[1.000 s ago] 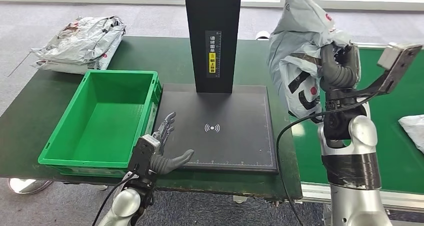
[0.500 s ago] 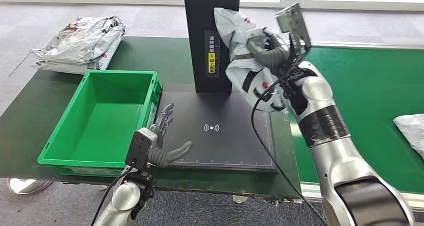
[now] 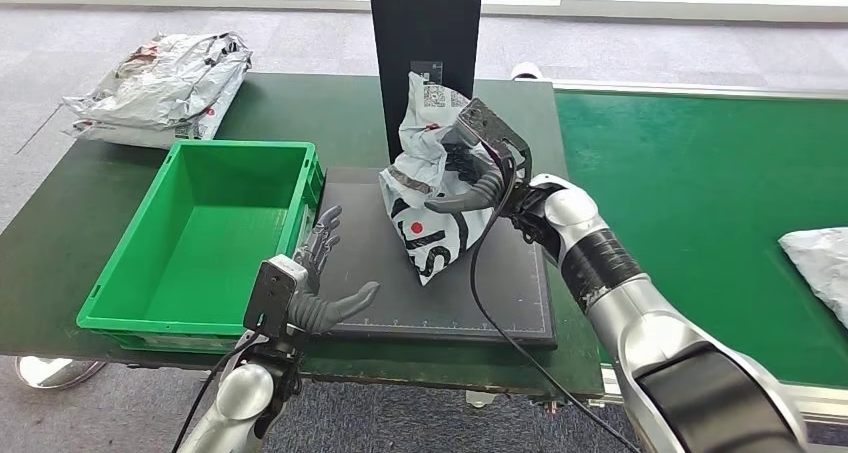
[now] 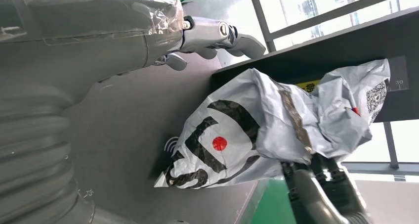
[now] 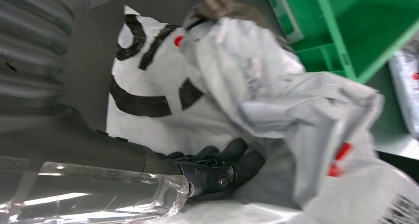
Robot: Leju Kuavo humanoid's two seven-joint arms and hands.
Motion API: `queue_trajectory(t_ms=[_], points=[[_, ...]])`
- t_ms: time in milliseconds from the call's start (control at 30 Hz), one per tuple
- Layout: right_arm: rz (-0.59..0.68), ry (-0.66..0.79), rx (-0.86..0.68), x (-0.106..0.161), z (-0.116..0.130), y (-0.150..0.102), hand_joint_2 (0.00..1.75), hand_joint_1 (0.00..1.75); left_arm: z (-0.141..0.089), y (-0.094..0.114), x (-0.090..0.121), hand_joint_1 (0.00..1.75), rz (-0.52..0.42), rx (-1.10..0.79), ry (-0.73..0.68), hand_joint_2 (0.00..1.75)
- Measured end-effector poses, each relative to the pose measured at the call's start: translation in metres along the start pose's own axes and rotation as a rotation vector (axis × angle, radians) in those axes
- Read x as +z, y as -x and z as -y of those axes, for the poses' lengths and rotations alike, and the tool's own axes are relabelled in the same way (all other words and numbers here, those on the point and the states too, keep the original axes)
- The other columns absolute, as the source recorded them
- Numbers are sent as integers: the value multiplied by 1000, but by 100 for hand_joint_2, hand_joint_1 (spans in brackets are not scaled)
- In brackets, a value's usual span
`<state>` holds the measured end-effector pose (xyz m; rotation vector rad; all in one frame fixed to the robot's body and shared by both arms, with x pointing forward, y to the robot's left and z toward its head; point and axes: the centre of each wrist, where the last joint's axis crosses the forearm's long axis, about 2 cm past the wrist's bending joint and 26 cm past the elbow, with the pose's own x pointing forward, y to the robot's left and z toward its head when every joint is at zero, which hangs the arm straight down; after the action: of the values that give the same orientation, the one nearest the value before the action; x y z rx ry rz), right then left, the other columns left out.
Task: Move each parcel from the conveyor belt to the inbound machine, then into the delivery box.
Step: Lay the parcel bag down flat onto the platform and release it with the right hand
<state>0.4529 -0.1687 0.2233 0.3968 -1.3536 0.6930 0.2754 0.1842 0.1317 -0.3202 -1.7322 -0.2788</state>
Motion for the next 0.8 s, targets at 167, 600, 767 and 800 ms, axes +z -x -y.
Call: queue_trajectory(t_ms=[167, 600, 767, 800], points=[[-47, 4, 27, 0, -7, 14, 175, 0, -1, -1, 2, 0, -1, -4, 0, 175], [152, -272, -31, 13, -14, 17, 175, 0, -2, 0, 5, 0, -8, -12, 9, 175], [344, -288, -44, 24, -15, -4, 175, 0, -2, 2, 10, 0, -2, -17, -1, 175], [396, -285, -49, 28, -17, -10, 175, 0, -2, 3, 12, 0, -2, -18, -7, 175]])
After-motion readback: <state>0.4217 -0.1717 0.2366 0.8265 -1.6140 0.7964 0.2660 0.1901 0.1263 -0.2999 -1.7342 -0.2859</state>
